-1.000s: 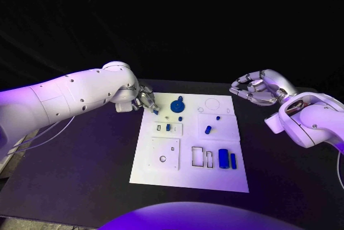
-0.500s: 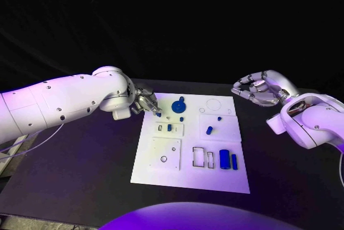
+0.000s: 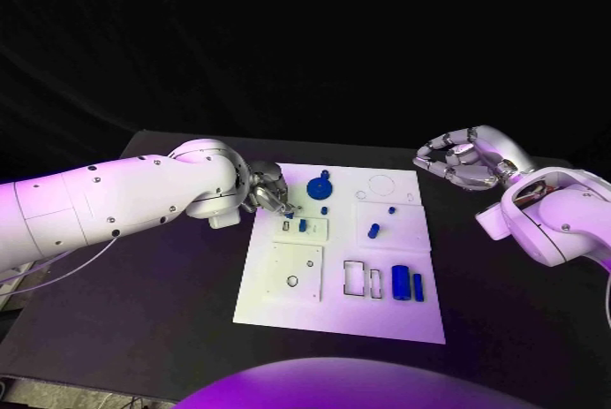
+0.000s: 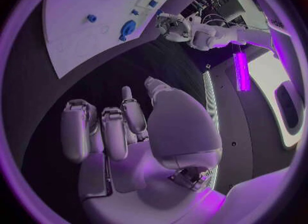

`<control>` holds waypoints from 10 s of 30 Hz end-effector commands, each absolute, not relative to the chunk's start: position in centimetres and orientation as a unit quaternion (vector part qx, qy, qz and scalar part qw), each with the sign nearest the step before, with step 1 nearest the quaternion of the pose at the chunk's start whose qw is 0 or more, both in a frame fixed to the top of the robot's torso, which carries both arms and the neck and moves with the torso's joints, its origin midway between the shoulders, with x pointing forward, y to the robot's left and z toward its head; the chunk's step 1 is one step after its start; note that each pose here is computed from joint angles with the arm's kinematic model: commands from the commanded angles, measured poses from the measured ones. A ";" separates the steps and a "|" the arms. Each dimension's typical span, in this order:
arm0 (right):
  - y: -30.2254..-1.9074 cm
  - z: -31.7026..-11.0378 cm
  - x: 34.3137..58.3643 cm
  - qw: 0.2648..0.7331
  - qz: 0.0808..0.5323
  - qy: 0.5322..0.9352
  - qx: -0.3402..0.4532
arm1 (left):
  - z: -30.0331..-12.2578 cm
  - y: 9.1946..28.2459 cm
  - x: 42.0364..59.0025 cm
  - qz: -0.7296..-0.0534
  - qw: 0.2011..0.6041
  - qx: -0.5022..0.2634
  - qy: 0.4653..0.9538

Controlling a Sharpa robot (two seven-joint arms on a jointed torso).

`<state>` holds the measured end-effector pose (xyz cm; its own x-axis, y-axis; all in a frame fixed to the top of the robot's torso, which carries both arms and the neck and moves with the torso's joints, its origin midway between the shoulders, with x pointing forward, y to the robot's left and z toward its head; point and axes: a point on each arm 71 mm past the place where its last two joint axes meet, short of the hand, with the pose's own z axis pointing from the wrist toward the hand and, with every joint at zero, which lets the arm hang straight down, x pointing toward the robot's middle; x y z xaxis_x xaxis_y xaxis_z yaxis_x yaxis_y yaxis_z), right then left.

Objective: Assemble the parts on the task board

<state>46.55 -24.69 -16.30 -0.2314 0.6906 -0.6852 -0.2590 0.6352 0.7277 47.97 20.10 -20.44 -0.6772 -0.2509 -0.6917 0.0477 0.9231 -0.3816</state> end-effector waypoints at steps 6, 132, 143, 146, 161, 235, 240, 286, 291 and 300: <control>-24.6 -16.4 46.5 0.594 0.398 0.682 0.157 | -20.8 19.8 47.9 -0.174 0.415 -0.029 0.893; -24.9 -16.9 46.7 0.565 0.439 0.671 0.198 | -23.0 19.7 47.7 -0.153 0.373 -0.018 0.915; -24.9 -16.8 46.7 0.566 0.439 0.669 0.199 | -23.1 20.1 47.9 -0.150 0.373 -0.022 0.915; -24.9 -16.8 46.7 0.566 0.440 0.668 0.200 | -23.1 20.2 47.9 -0.150 0.374 -0.024 0.915; -25.0 -16.8 46.7 0.567 0.441 0.665 0.204 | -23.0 20.8 48.2 -0.150 0.382 -0.039 0.911; -24.8 -17.1 46.8 0.573 0.438 0.667 0.189 | -22.1 12.3 50.3 -0.274 0.529 0.205 0.776; -24.8 -17.1 46.8 0.573 0.438 0.667 0.189 | -22.3 12.3 50.4 -0.267 0.522 0.206 0.783; -24.7 -17.1 46.7 0.570 0.439 0.668 0.190 | -23.6 12.0 50.4 -0.269 0.502 0.204 0.796; -24.6 -17.1 46.7 0.570 0.439 0.668 0.189 | -23.4 12.0 50.3 -0.279 0.507 0.200 0.791; -24.7 -17.1 46.8 0.571 0.439 0.667 0.189 | -22.4 12.5 49.6 -0.301 0.515 0.183 0.782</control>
<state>46.80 -24.79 -17.08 -0.2707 0.7604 -0.5903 -0.2357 0.5422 0.8065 49.76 12.71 -22.74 -0.3967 0.0078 -0.9179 0.5965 0.7623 -0.2513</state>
